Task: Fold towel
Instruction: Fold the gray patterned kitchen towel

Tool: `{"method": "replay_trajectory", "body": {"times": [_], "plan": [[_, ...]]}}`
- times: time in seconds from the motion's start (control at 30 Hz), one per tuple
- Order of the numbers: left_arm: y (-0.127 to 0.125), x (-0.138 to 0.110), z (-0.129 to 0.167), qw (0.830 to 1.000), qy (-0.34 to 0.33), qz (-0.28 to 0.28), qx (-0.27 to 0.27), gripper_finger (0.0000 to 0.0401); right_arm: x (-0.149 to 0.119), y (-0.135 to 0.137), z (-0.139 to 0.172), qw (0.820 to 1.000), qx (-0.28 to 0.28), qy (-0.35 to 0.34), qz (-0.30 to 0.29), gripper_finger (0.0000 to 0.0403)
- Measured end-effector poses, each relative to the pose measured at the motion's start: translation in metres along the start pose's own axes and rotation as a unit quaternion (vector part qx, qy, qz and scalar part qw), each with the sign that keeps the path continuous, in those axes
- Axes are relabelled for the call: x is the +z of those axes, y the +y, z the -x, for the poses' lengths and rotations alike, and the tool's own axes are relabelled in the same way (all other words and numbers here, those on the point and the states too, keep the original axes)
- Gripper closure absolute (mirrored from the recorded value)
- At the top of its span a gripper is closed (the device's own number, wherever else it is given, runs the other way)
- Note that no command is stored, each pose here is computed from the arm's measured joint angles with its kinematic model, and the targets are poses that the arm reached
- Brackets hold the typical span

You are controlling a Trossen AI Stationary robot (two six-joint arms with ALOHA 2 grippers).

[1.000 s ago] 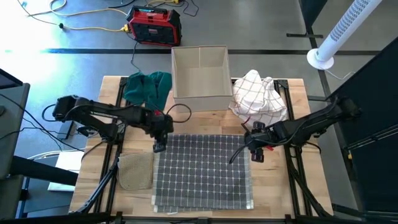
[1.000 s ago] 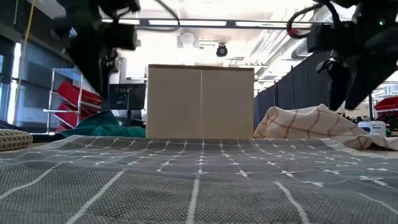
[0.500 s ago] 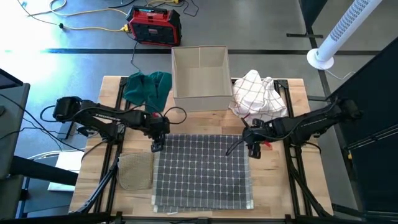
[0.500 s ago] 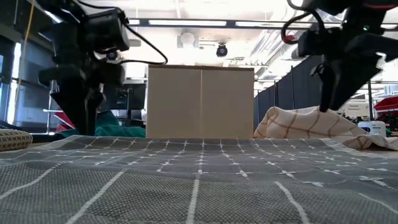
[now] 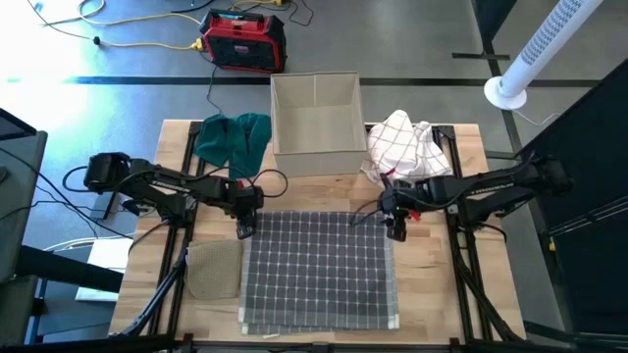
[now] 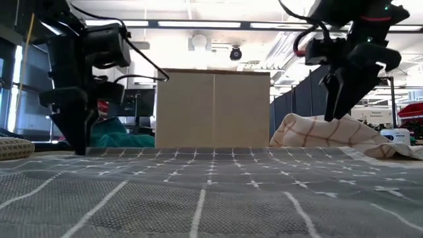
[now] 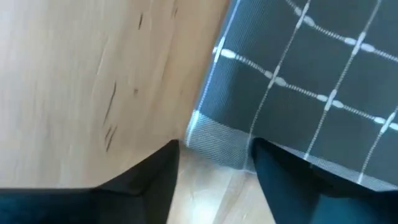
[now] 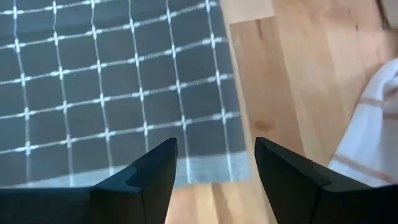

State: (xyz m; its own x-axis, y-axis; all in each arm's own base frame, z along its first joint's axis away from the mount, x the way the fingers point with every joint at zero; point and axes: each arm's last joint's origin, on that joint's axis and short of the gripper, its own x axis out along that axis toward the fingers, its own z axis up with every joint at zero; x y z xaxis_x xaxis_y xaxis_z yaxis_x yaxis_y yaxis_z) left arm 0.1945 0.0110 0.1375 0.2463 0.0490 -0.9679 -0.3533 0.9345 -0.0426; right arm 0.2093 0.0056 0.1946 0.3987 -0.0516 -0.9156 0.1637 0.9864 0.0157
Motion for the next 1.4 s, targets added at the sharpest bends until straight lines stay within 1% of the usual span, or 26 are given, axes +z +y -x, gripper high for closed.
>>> {"method": "replay_trajectory", "body": {"times": [0.37, 0.47, 0.53, 0.63, 0.87, 1.0, 1.03, 1.37, 1.4], "plan": [[0.000, 0.001, -0.001, 1.000, -0.010, 0.010, 0.000, 0.0382, 0.000, -0.016, -0.010, 0.997, -0.026, -0.004, 0.070, 0.0177], [0.000, 0.002, -0.003, 1.000, -0.010, 0.013, 0.007, 0.0383, 0.002, -0.024, -0.016, 0.999, -0.013, 0.004, 0.040, 0.0170], [0.000, 0.002, -0.004, 1.000, -0.009, 0.013, 0.009, 0.0387, 0.003, -0.026, -0.020, 0.999, -0.002, 0.006, 0.033, 0.0169], [0.000, 0.002, -0.004, 1.000, -0.008, 0.014, 0.009, 0.0396, 0.003, -0.026, -0.027, 0.999, 0.006, 0.019, 0.034, 0.0169], [0.000, 0.002, -0.004, 1.000, -0.006, 0.019, 0.009, 0.0396, 0.001, -0.020, -0.041, 0.997, 0.025, 0.053, 0.042, 0.0169], [0.000, 0.002, -0.004, 1.000, -0.007, 0.019, 0.011, 0.0396, -0.001, -0.020, -0.053, 0.995, 0.025, 0.082, 0.043, 0.0169], [0.000, 0.002, -0.004, 1.000, -0.007, 0.019, 0.011, 0.0396, -0.002, -0.020, -0.056, 0.995, 0.023, 0.090, 0.041, 0.0174], [0.002, 0.002, -0.004, 0.997, -0.016, 0.065, 0.035, 0.0396, -0.004, -0.027, -0.070, 0.992, -0.027, 0.122, 0.011, 0.0372], [0.002, 0.002, -0.004, 0.996, -0.018, 0.073, 0.040, 0.0396, -0.004, -0.028, -0.068, 0.993, -0.028, 0.118, 0.008, 0.0386]]}}
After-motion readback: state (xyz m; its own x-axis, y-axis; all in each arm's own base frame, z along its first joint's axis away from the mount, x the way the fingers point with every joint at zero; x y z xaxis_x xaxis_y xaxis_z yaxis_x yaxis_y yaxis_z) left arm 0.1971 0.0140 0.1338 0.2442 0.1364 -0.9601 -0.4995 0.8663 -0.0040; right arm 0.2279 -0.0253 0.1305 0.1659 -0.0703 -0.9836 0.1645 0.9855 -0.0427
